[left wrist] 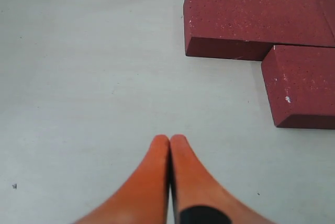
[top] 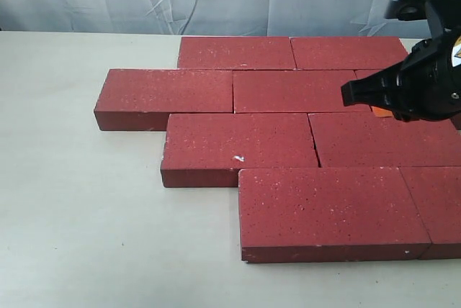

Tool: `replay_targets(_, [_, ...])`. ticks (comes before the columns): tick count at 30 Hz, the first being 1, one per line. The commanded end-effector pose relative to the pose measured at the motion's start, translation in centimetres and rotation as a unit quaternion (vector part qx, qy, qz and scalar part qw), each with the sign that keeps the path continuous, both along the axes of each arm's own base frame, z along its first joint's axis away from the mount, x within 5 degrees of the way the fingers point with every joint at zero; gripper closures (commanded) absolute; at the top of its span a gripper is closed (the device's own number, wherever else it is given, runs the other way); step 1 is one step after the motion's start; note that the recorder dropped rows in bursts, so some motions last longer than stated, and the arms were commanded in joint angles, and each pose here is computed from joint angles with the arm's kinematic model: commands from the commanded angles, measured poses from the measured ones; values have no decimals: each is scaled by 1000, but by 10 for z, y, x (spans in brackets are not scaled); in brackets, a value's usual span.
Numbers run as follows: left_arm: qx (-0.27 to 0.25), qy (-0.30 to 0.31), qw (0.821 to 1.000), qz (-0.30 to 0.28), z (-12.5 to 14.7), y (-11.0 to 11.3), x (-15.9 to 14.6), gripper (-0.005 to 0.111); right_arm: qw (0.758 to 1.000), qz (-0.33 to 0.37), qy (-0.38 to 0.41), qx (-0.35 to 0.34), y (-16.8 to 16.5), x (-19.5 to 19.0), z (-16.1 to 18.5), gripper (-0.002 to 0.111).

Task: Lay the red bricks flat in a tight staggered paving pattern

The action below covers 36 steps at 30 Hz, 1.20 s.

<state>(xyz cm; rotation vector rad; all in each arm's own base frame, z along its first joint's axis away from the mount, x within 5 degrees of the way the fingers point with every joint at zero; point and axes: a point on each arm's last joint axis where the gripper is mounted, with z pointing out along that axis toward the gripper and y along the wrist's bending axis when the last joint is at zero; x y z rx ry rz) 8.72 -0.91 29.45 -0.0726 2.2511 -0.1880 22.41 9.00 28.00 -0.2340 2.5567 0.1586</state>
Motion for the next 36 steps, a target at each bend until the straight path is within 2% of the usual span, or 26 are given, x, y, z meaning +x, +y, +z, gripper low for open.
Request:
replay_targets(1, [2,-4,1000,1,0,0,-1,107,1000,-2,-11,1,-2,0,1,109])
replay_targets(22, [3,-4,1000,1,0,1,-1,107,1000,5,-14,-16,-4,1,1,109])
replay_targets(36, [3,-5,1000,1,0,1,0,107,993,6,-114,-1,-24,-32,46,109])
